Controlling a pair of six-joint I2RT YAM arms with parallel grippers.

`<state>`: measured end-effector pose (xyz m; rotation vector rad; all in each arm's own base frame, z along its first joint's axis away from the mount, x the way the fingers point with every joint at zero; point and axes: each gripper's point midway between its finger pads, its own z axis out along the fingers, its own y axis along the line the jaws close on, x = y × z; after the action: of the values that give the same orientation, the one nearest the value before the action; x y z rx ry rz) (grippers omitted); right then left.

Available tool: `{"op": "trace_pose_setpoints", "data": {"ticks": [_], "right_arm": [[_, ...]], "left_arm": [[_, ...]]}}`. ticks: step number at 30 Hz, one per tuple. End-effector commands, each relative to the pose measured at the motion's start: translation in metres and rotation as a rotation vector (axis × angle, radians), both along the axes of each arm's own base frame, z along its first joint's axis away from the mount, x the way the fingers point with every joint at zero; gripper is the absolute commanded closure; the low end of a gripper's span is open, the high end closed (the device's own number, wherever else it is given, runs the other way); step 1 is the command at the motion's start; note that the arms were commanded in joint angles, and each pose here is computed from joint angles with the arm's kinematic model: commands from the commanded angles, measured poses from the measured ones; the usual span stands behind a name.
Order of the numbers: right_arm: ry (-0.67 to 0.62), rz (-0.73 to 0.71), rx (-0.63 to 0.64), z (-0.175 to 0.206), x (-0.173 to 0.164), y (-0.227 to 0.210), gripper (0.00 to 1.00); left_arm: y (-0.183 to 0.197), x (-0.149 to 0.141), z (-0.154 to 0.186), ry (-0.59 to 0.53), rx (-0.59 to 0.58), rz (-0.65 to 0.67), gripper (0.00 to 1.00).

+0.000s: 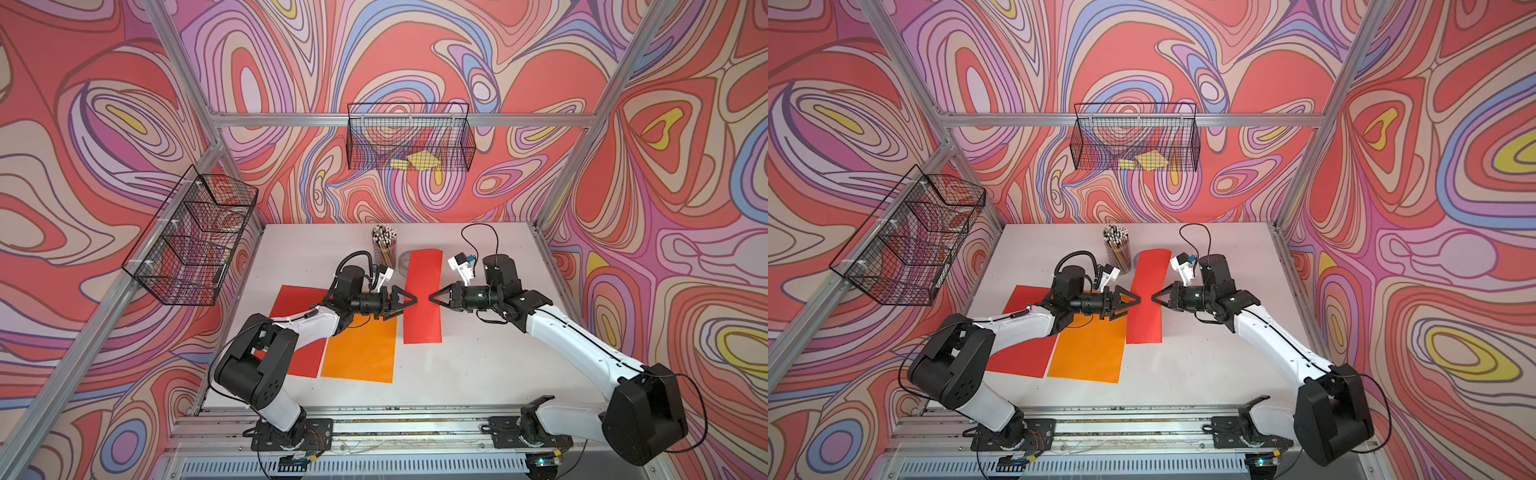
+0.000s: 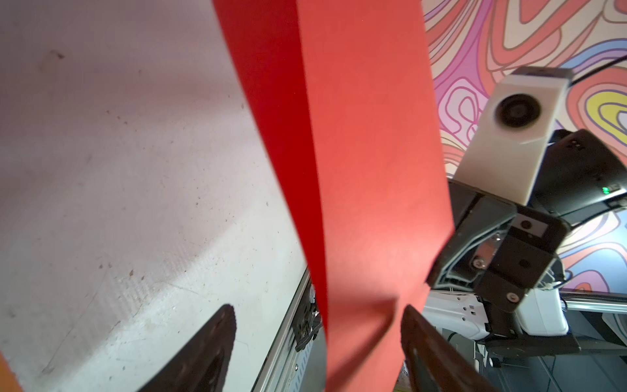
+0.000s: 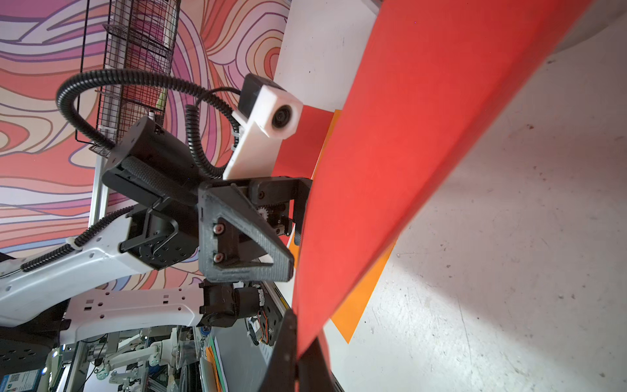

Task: Fold the rectangular paper in half along the long edge
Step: Pick up the paper from the center of the board.

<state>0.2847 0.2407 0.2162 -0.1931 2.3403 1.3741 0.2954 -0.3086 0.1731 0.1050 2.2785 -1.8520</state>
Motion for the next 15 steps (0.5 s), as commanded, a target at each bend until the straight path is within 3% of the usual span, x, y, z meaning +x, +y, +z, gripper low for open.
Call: {"op": "trace_pose_setpoints", "data": {"ticks": [1,4,13,15], "right_arm": [[-0.029,0.013,0.024,0.0128,0.0018,0.0029,1.00],[-0.029,0.008,0.011,0.0116,-0.0007,0.0003,1.00],[-0.028,0.004,-0.003,0.0087,-0.0056,-0.0029,1.00],[-0.017,0.017,-0.003,0.0061,-0.0076,-0.0021,1.00]], "left_arm": [[-0.0078,0.0072,0.0364,-0.045,-0.187,-0.012,0.22],[-0.0110,0.0130,0.0446,-0.043,-0.289,-0.017,0.28],[-0.0120,0.0147,0.0439,-0.050,-0.284,-0.015,0.43],[-0.0125,0.0163,0.0435,-0.045,-0.285,-0.012,0.50]]}}
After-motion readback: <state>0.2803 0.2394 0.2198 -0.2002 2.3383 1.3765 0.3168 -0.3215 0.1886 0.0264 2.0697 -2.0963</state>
